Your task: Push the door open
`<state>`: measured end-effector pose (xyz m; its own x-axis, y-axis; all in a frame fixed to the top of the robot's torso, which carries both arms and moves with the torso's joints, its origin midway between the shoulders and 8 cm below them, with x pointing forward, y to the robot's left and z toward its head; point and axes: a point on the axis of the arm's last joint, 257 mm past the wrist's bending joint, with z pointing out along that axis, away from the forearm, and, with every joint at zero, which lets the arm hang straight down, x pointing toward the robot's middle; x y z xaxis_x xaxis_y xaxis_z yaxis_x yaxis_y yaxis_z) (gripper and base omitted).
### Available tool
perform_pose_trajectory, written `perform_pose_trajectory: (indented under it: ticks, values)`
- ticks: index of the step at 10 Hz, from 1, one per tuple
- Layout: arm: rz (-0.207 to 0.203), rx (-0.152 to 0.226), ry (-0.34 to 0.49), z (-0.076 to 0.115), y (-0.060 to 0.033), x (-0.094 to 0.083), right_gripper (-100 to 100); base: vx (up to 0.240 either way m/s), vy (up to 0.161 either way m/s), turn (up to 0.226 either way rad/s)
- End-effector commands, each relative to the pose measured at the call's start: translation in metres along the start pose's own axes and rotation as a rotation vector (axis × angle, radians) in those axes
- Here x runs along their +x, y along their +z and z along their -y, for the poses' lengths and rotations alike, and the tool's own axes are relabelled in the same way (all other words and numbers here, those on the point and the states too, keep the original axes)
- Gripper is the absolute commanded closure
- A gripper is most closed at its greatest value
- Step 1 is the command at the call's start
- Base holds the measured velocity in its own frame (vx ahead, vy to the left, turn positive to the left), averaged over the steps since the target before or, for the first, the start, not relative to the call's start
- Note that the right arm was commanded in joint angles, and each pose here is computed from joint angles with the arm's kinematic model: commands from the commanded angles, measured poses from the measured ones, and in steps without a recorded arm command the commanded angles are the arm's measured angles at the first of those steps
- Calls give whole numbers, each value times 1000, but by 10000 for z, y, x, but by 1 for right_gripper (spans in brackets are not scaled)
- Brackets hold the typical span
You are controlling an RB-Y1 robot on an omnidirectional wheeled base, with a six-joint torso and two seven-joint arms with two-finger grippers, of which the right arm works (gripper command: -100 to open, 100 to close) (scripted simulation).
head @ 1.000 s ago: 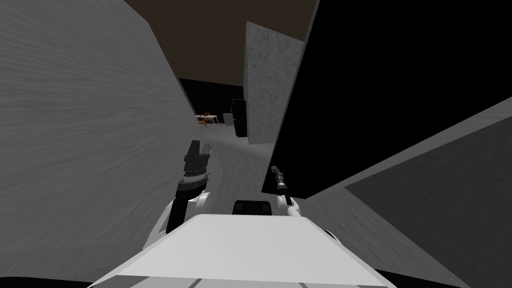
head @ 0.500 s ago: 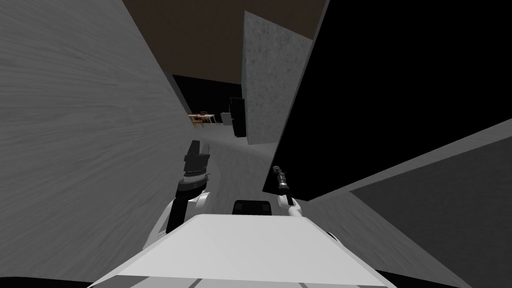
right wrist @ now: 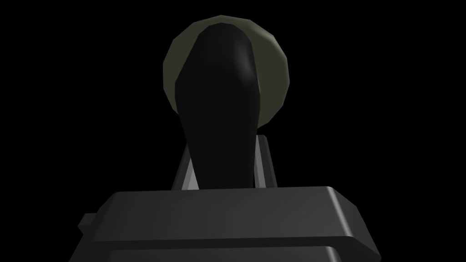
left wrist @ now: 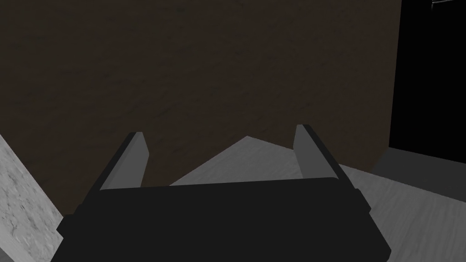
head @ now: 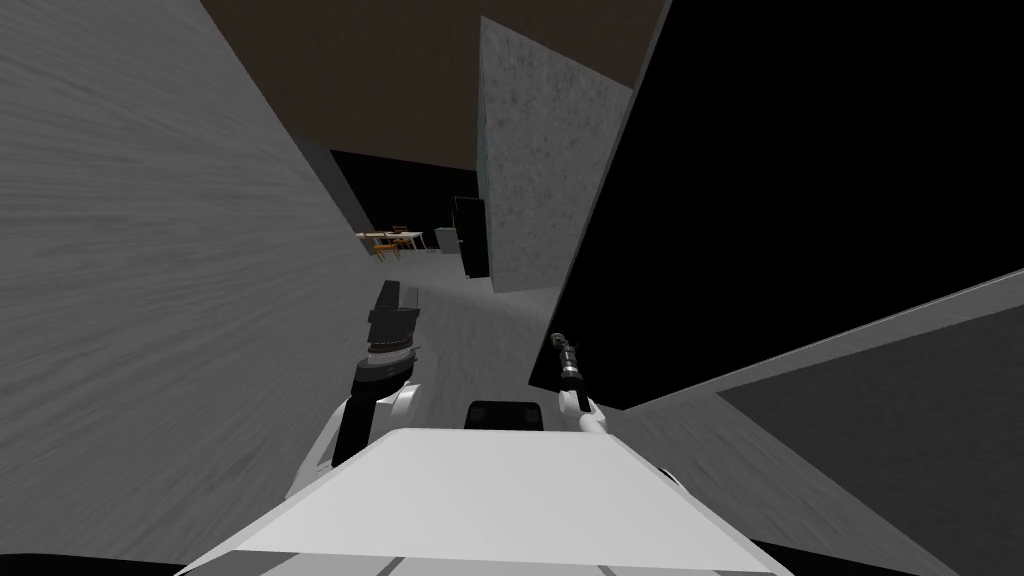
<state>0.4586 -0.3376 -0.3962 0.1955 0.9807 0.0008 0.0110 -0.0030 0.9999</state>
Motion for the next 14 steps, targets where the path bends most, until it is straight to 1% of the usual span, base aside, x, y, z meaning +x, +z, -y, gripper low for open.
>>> perform_pose_trajectory:
  ticks: [1, 2, 3, 4, 6, 11, 14]
  values:
    - [23, -13, -1, -51, 35, -96, 100, 182, 84, -56]
    - [34, -12, -1, -49, 36, -140, 100, 176, 90, -44]
    - [30, -7, -2, -34, 25, -134, 100, 84, 32, -34]
    - [48, -11, -3, -50, 32, -220, 100, 133, 1, -33]
    - [74, -11, -3, -50, 23, -328, 100, 194, 24, -46]
    - [160, -12, -1, -49, -23, -680, 100, 194, 65, -65]
    - [197, -12, 0, -48, -49, -826, 100, 193, 28, -42]
